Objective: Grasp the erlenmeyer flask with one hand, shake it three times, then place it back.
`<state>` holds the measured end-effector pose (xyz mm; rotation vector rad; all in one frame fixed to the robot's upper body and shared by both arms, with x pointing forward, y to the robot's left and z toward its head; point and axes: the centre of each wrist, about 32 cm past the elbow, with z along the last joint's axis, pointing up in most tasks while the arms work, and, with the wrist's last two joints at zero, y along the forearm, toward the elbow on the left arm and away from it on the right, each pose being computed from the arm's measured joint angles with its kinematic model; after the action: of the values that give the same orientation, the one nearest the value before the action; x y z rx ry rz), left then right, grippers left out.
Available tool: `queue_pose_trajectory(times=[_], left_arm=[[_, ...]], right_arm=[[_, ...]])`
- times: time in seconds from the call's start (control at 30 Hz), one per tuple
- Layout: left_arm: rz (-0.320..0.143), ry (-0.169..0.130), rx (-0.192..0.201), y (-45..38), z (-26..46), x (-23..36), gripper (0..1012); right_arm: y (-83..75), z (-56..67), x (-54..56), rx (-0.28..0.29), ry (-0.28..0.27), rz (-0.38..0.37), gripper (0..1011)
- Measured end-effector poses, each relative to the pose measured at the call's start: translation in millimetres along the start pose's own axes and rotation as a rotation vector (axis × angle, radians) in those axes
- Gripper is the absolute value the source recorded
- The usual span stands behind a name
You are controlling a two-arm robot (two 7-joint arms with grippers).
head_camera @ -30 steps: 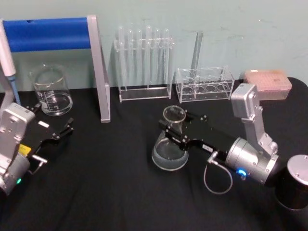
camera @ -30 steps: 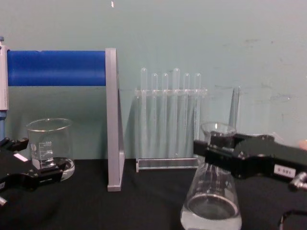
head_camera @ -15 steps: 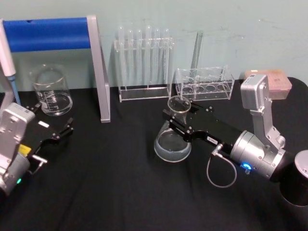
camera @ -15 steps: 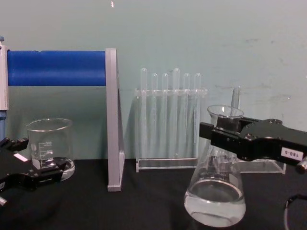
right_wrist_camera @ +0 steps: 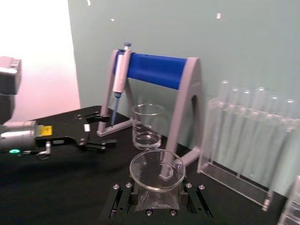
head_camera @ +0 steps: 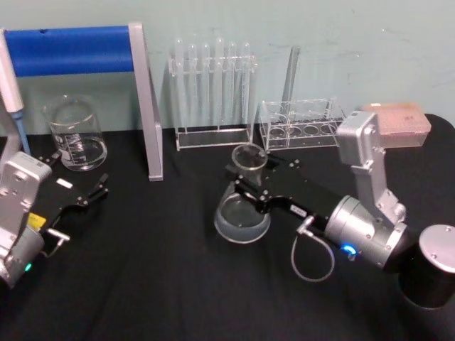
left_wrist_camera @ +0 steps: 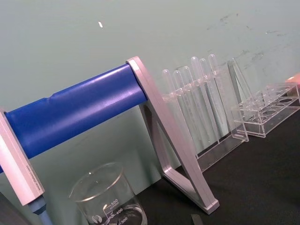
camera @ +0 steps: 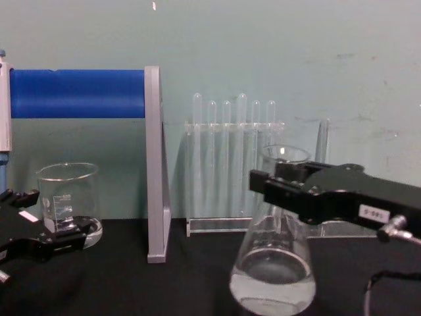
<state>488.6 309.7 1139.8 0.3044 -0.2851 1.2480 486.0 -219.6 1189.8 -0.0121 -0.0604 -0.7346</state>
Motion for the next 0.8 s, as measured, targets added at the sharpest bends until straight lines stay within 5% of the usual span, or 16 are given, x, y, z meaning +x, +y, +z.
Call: queue_pose_trajectory(times=[0.43,0.8], left_arm=[[0.000,0.000,0.000,0.0,0.0,0.0,1001],[0.000,0.000,0.000,0.0,0.0,0.0,1001]], right_arm=[[13.4,-0.2,-31.5,-0.011,-0.007,0.125,449],[16.0,-0.3,-42.4,-0.015,-0.015,0.189,449]])
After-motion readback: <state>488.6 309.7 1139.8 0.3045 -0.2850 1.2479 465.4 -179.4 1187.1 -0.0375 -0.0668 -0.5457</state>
